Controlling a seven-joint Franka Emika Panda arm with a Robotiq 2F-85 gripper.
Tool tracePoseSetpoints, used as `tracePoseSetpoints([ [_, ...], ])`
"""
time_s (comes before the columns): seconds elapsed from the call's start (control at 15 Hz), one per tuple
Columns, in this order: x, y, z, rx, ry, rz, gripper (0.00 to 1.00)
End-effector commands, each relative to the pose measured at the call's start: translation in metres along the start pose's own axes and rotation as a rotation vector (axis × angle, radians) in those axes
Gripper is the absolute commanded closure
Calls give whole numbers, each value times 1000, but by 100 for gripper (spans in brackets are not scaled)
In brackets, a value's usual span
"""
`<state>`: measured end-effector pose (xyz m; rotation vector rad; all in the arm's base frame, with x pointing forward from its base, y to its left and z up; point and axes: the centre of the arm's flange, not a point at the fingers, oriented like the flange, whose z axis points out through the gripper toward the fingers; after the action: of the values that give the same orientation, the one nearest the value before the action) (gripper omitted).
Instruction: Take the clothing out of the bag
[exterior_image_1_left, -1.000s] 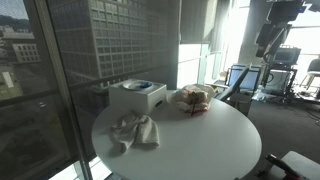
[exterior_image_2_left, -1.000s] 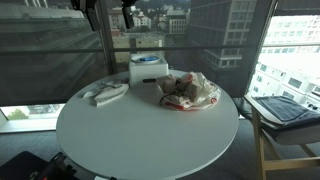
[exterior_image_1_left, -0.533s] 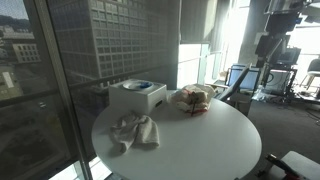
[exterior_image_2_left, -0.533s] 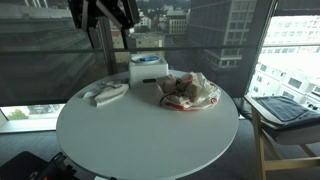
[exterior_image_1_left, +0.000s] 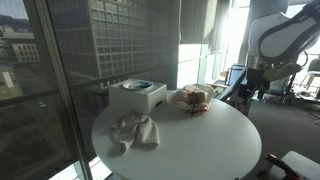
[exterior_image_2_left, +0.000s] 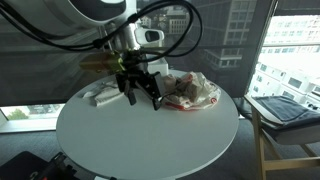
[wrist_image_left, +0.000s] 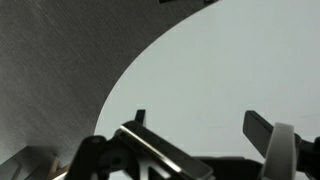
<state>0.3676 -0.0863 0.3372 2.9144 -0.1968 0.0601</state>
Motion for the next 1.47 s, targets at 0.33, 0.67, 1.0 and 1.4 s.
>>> tracePoseSetpoints([
  [0.33, 167, -8, 66, -149, 198, 84, 0],
  [0.67, 254, -12, 104, -173, 228, 140, 0],
  [1.0, 330, -39, 122, -141, 300, 233, 0],
  [1.4, 356, -48, 154, -111, 304, 351, 0],
])
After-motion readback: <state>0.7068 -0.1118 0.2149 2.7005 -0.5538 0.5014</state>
